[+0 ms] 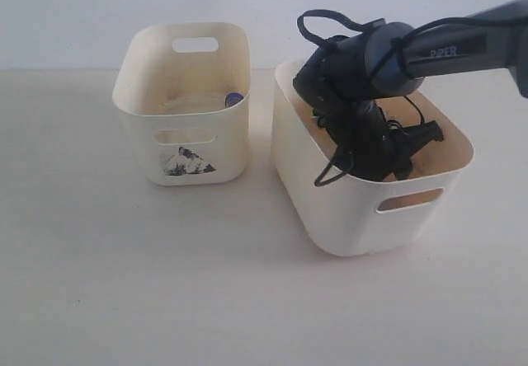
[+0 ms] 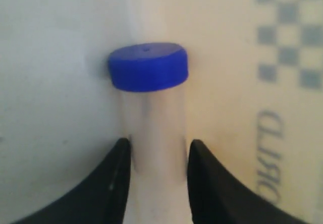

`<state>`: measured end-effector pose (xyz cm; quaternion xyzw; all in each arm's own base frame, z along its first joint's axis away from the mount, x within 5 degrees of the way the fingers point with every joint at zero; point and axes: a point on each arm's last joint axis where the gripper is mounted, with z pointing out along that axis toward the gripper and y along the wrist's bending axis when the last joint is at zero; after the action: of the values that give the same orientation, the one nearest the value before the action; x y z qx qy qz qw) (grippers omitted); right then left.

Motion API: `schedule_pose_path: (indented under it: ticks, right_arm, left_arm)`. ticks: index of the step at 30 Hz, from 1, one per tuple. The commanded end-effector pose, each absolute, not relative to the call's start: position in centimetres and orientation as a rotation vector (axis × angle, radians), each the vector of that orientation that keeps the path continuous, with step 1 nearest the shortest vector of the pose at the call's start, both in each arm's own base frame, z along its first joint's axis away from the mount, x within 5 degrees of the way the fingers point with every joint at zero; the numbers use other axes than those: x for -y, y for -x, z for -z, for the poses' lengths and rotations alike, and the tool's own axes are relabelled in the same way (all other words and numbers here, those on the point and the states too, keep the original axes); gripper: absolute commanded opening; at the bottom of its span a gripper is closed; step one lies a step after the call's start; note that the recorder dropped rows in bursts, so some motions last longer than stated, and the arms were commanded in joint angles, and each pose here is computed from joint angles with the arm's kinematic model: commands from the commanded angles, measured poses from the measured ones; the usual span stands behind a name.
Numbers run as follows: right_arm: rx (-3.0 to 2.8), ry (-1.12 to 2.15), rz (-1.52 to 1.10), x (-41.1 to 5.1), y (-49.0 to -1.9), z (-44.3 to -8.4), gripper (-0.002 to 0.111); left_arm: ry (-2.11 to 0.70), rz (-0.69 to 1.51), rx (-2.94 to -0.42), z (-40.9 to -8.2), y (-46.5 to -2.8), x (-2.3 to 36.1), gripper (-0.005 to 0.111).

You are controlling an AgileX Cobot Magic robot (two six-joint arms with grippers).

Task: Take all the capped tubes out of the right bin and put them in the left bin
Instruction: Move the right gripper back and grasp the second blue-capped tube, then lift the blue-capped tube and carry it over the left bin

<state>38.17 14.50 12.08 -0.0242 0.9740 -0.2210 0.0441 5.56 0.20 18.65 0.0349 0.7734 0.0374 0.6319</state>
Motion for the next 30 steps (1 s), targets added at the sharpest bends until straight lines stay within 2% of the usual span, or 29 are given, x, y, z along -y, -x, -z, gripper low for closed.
schedule_pose_path:
  ticks: [1, 9, 14, 30]
  right_arm:
    - [-3.038, 0.035, 0.602, -14.7, -37.9, -10.1, 0.0]
    - [-3.032, 0.041, 0.607, -14.7, -37.9, -10.2, 0.001]
    - [-2.993, 0.024, 0.567, -14.7, -38.0, -11.9, 0.001]
    - [-2.678, -0.067, 0.228, -14.7, -37.5, -23.6, 0.001]
  left_arm:
    - [-0.065, -0.071, -1.75, -18.9, -5.6, -0.2, 0.004]
    - [-0.065, -0.071, -1.75, -18.9, -5.6, -0.2, 0.004]
    - [-0.065, -0.071, -1.75, -18.9, -5.6, -0.2, 0.004]
    - [-0.065, -0.071, -1.75, -18.9, -5.6, -0.2, 0.004]
